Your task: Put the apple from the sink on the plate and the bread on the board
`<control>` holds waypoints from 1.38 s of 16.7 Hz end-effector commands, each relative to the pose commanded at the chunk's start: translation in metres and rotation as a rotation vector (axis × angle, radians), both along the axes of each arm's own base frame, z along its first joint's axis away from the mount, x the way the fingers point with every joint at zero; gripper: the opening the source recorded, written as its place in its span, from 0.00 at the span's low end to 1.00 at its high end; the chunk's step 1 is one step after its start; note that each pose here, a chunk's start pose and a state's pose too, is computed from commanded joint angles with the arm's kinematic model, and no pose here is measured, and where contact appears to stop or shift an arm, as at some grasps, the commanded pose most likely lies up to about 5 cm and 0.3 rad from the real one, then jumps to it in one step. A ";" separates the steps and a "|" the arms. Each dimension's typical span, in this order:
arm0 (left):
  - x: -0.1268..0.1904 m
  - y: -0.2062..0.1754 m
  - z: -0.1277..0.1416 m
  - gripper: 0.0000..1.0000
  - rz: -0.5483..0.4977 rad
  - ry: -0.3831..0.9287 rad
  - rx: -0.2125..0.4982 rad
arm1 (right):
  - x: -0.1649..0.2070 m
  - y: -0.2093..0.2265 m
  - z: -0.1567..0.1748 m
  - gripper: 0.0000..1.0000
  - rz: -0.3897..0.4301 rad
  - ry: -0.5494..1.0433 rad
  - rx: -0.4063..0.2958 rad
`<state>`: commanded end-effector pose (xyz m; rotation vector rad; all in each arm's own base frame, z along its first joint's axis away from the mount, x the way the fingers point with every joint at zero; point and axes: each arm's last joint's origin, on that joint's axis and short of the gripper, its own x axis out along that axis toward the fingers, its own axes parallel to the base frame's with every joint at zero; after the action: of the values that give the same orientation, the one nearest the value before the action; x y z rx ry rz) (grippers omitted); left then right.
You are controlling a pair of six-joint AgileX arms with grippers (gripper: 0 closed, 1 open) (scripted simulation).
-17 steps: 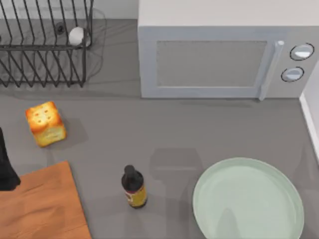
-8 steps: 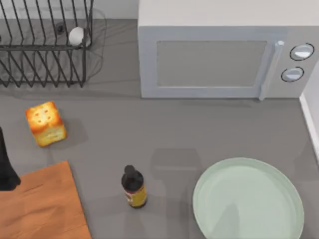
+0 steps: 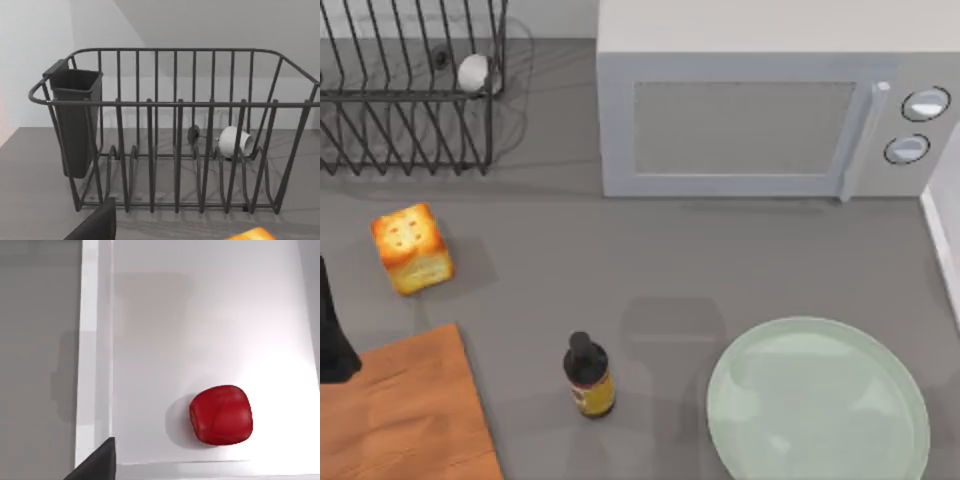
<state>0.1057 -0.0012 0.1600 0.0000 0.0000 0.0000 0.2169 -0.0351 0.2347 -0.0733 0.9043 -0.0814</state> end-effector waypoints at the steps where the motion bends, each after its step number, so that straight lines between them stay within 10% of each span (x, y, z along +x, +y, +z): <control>1: 0.000 0.000 0.000 1.00 0.000 0.000 0.000 | 0.016 -0.006 -0.003 1.00 -0.003 0.087 0.007; 10: 0.000 0.000 0.000 1.00 0.000 0.000 0.000 | 0.116 -0.055 -0.068 1.00 -0.005 0.621 0.099; 23: 0.000 0.000 0.000 1.00 0.000 0.000 0.000 | 0.132 -0.061 -0.123 1.00 -0.001 0.668 0.111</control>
<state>0.1057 -0.0012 0.1600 0.0000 0.0000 0.0000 0.3484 -0.0962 0.1115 0.0059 1.5741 -0.0049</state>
